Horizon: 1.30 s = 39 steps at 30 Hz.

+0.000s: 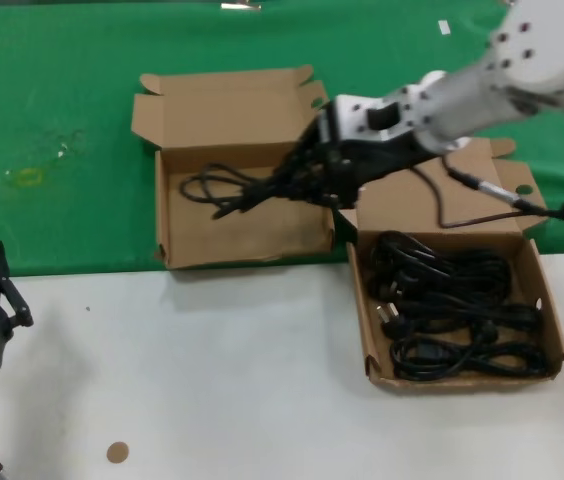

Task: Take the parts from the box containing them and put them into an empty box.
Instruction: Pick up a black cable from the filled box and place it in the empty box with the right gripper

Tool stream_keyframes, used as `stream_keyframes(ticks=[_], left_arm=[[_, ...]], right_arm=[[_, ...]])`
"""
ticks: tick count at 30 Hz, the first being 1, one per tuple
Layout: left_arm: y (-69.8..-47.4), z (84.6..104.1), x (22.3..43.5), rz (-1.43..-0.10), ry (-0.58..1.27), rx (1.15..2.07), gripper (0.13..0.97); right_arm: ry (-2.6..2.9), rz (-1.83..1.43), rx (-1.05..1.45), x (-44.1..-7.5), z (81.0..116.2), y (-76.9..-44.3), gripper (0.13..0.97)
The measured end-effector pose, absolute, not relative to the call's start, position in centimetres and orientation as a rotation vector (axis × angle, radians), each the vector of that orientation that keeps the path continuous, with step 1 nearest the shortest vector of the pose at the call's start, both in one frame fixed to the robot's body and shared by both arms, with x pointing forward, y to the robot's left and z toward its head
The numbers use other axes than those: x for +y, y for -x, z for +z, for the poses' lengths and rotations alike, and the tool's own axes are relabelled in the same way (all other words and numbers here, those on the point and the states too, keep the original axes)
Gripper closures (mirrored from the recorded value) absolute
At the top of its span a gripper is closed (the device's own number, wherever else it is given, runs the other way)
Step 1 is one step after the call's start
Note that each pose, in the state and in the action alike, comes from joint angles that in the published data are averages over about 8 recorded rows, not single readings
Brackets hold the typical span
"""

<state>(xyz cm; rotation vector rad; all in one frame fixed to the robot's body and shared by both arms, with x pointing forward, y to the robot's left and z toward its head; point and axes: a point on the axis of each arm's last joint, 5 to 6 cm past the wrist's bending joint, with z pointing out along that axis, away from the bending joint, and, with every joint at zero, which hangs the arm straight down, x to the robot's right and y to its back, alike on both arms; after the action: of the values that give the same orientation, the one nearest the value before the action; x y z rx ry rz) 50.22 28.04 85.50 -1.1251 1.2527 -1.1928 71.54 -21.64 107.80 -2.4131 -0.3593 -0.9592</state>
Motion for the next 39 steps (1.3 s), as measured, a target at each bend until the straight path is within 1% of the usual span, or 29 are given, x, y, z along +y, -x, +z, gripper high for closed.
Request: stream_keyframes(ticks=[6,10,16,23,32,39], left_arm=[[-50.2,85.5,28.0,-1.193,1.125,1.253,0.953],[-50.2,85.5,28.0,-1.193,1.125,1.253,0.953],[-50.2,85.5,28.0,-1.193,1.125,1.253,0.953],[-50.2,85.5,28.0,-1.193,1.125,1.253,0.953],[-50.2,85.5,28.0,-1.193,1.125,1.253,0.953],[-50.2,85.5,28.0,-1.193,1.125,1.253,0.953]], right_arm=[[2.400,-0.948,-0.369,-18.9,106.6,-73.1,0.858],[2.397,-0.944,-0.374,-17.7,105.9,-73.9,0.858],[2.395,-0.953,-0.377,-16.8,105.2,-75.0,0.859],[2.398,-0.999,-0.385,-16.8,105.0,-76.1,0.859],[2.401,-1.008,-0.381,-16.9,104.8,-76.4,0.829],[2.400,-1.011,-0.385,-16.7,104.9,-76.6,0.740]])
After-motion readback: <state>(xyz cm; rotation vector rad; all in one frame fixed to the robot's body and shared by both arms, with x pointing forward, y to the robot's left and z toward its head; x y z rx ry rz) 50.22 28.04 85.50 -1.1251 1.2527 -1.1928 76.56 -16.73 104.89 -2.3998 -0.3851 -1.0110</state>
